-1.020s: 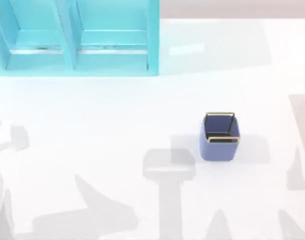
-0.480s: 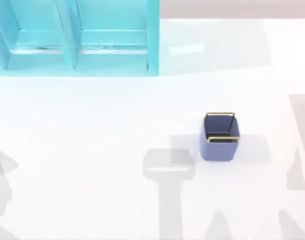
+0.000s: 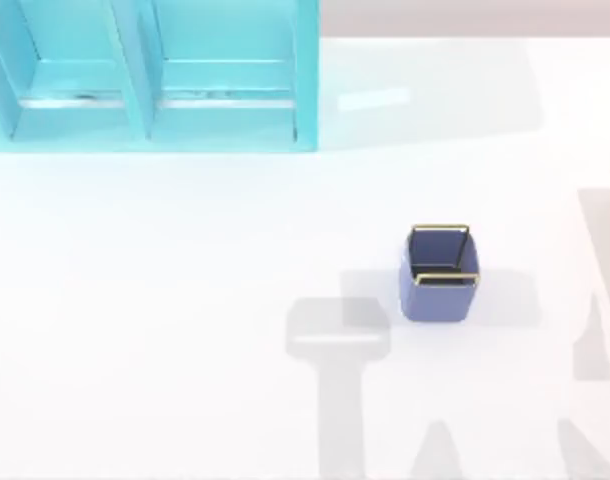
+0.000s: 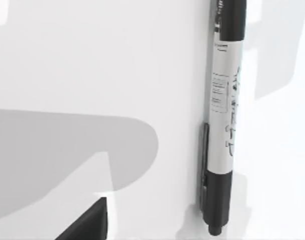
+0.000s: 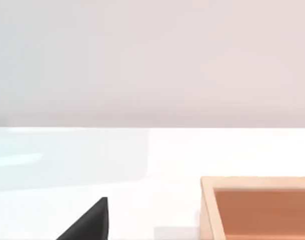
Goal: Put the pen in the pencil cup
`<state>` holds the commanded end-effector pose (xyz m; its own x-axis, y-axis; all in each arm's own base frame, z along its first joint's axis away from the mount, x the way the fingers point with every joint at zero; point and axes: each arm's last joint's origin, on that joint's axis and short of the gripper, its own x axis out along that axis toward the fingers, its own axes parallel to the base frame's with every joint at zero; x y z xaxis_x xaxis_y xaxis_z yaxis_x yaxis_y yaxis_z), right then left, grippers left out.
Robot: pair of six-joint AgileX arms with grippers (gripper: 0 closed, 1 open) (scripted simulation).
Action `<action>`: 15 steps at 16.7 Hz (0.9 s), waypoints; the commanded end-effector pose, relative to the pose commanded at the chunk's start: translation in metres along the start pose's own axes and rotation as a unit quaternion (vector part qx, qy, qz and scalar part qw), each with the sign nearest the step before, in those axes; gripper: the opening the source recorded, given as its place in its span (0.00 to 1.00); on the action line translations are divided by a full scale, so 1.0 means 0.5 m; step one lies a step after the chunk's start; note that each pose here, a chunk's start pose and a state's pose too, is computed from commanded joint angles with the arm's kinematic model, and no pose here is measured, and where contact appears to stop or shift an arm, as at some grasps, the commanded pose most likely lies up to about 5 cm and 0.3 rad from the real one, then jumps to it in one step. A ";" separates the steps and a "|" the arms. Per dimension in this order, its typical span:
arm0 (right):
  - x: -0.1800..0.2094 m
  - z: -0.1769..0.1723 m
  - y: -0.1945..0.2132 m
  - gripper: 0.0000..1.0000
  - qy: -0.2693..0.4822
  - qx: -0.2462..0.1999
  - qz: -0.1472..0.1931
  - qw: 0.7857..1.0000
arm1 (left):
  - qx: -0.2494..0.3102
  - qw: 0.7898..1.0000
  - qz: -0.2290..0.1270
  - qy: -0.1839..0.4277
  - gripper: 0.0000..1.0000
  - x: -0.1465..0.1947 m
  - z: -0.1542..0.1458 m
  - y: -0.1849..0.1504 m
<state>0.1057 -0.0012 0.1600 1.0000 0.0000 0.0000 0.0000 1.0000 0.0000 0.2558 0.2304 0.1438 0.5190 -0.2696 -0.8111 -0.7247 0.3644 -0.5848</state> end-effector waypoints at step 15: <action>0.000 0.000 0.000 1.00 0.000 0.000 0.000 1.000 | 0.000 1.000 0.000 0.000 1.00 0.200 0.000 0.000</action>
<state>0.1057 -0.0012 0.1600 1.0000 0.0000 0.0000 0.0000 1.0000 0.0000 0.3077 0.2035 0.0627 0.5190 -0.2696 -0.8111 -0.7247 0.3644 -0.5848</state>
